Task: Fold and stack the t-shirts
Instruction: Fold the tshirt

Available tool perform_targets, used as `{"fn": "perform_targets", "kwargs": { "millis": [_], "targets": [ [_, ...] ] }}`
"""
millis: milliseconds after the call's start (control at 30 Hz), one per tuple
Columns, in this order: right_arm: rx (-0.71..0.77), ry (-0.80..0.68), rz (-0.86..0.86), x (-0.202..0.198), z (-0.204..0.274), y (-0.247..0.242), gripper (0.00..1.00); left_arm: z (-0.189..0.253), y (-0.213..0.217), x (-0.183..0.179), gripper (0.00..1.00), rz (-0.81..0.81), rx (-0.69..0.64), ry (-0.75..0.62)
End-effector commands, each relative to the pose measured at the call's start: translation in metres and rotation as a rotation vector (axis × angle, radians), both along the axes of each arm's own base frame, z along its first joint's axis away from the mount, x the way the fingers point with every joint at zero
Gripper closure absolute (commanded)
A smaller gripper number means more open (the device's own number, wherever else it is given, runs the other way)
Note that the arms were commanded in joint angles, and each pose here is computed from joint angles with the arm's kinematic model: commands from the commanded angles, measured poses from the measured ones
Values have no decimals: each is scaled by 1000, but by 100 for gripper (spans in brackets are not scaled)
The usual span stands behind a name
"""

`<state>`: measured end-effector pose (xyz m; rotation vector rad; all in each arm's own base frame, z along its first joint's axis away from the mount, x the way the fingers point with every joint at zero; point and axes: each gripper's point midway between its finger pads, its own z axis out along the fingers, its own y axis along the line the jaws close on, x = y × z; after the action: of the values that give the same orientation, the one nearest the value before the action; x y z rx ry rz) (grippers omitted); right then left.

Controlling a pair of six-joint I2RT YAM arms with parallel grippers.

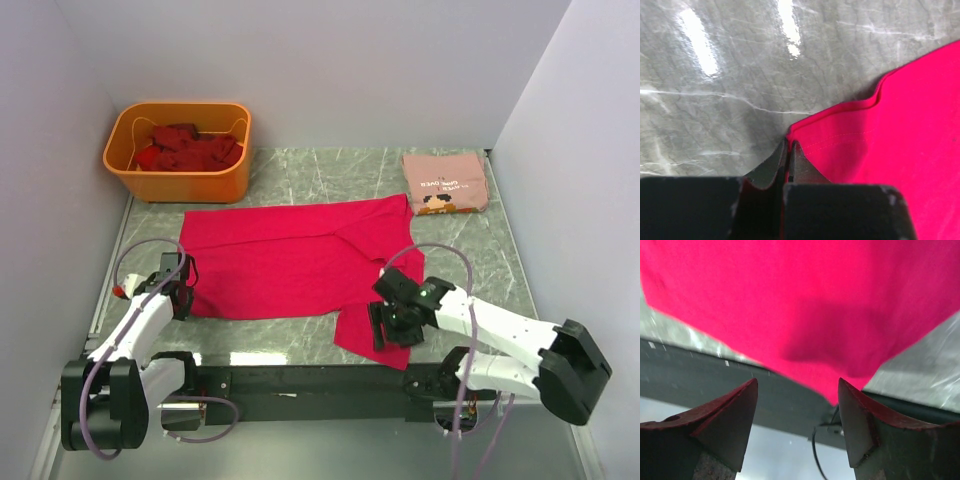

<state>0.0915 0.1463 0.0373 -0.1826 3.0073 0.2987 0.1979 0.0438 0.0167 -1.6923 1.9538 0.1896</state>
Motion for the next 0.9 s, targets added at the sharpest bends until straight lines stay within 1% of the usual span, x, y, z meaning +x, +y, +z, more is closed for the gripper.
{"fn": "perform_targets", "kwargs": {
  "millis": [0, 67, 300, 367, 533, 633, 667, 700, 733, 867],
  "targets": [
    [-5, 53, -35, -25, 1, -5, 29, -3, -9, 2, 99, -35, -39, -17],
    [12, 57, -32, -28, -4, -2, 31, -3, -8, 1, 99, -35, -35, -15],
    [-4, 38, -1, -24, -14, 10, 34, 3, -5, -7, 99, -18, -22, -7],
    [-52, 42, -7, -24, -21, 5, 35, 4, -4, -12, 99, -10, -17, 6],
    [-156, 42, -33, -23, -38, -10, 36, 9, -6, -15, 99, 8, -36, -17],
    [-187, 19, -72, -17, -41, -12, 49, 12, -7, -19, 99, 33, -47, -1],
    [-191, 10, -86, -14, -40, -12, 64, 17, -6, -17, 99, 38, -45, -11],
    [-211, -17, -94, -9, -39, -15, 73, 19, -5, -16, 99, 39, -38, -13],
    [-226, -25, -97, -7, -37, -16, 78, 20, -4, -18, 99, 43, -34, -6],
    [-272, -58, -101, 1, -26, -22, 89, 26, -6, -15, 99, 29, -40, -22]
  ]
}}
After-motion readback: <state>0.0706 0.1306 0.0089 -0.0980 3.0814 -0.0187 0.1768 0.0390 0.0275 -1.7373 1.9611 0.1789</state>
